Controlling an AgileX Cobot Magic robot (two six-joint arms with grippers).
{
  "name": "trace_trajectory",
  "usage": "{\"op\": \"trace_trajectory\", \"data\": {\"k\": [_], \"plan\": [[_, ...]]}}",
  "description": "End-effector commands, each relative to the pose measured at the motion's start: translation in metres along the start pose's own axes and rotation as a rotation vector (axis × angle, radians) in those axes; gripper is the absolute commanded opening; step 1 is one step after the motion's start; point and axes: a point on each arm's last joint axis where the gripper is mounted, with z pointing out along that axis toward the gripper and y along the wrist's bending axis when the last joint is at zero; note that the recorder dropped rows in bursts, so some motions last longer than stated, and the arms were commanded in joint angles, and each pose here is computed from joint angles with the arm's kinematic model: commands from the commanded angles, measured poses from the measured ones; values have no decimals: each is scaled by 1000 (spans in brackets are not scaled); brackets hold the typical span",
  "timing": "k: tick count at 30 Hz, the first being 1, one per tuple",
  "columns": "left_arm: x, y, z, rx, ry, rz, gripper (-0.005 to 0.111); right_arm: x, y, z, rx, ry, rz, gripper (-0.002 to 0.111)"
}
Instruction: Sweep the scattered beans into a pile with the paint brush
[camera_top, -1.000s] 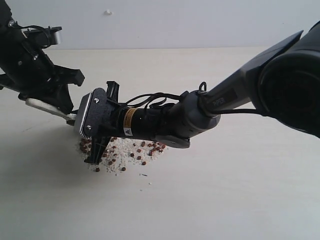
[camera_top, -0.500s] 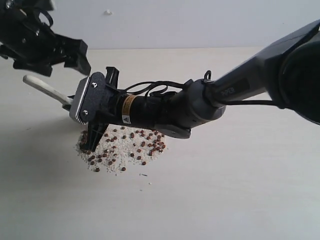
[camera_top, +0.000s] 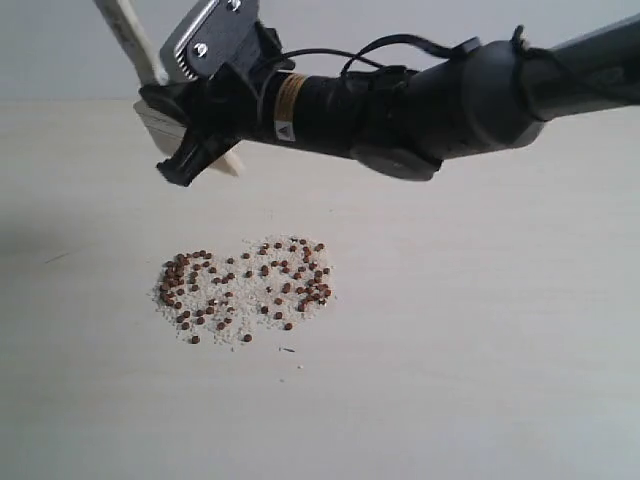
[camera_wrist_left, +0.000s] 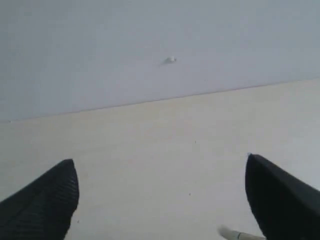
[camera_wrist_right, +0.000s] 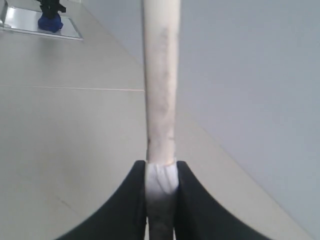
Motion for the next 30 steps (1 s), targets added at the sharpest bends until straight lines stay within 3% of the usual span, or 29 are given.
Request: {"op": "trace_trajectory", "data": {"k": [1, 6, 10, 15, 17, 18, 24, 30], "plan": [[0, -6, 4, 109, -54, 75, 81, 0, -22, -15, -91, 72, 162, 0], [4, -19, 18, 293, -117, 143, 71, -1, -34, -30, -332, 163, 302, 0], [16, -23, 32, 379, -146, 183, 70, -9, -42, -44, -486, 194, 370, 0], [24, -18, 39, 432, -178, 178, 70, -7, -64, -57, -457, 202, 501, 0], [31, -12, 37, 504, -214, 165, 70, -2, -78, -67, -430, 209, 555, 0], [37, -11, 34, 591, -269, 174, 70, -1, -83, -74, -455, 200, 564, 0], [61, -18, 32, 833, -436, 212, 70, -3, -85, -81, -511, 180, 576, 0], [96, -11, 82, 849, -348, 104, 70, -3, -81, -79, -524, 185, 570, 0]]}}
